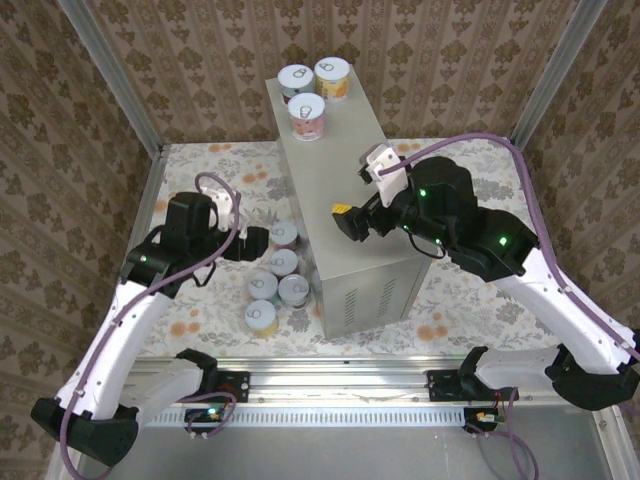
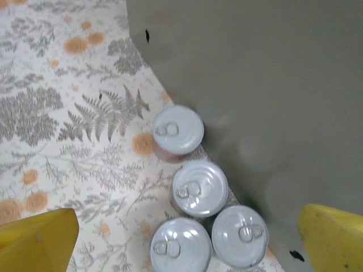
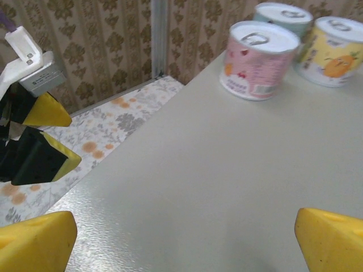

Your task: Place and organize the canned foods onto the counter

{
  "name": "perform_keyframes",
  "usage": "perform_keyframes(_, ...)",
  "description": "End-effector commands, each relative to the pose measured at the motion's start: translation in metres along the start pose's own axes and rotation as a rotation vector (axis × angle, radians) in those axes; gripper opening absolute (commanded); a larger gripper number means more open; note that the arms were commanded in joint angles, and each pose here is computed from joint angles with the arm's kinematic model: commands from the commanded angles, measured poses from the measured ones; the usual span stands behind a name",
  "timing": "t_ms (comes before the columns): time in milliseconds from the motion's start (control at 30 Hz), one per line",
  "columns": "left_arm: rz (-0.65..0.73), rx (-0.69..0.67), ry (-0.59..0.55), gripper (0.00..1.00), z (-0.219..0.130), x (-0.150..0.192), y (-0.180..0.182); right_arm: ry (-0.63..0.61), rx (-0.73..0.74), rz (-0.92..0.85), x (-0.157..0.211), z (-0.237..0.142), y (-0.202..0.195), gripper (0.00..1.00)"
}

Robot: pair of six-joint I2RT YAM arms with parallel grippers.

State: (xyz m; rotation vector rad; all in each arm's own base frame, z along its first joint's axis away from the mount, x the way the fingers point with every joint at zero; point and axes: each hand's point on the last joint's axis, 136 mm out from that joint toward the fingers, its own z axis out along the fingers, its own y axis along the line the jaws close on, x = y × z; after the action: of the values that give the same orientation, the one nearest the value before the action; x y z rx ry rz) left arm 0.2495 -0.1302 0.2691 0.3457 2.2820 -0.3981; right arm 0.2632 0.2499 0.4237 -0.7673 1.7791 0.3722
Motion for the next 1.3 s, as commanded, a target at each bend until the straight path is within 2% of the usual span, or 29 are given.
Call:
perform_keyframes(0, -0.042, 0.008, -0.018, 1.00, -0.006, 0.000, 0.000, 0.009, -0.016, -0.016, -0.002, -0.003, 0.004, 1.00)
perform_keyframes(267, -0.015, 0.012, -0.130, 1.00, -0.008, -0.050, -0.005, 0.088, 0.095, 0.064, -0.001, 0.031, -0.024, 1.00)
perform_keyframes(467, 0.017, 0.009, -0.223, 1.00, -0.004, -0.097, -0.007, 0.079, 0.131, 0.132, -0.010, 0.067, -0.055, 1.00)
perform_keyframes(767, 0.050, -0.016, -0.275, 1.00, 0.010, -0.150, 0.001, 0.106, 0.231, 0.163, -0.015, 0.117, -0.103, 1.00)
perform_keyframes(1267, 0.050, 0.054, -0.301, 1.00, 0.036, -0.195, -0.006, 0.166, 0.265, 0.193, 0.003, 0.148, -0.120, 1.00)
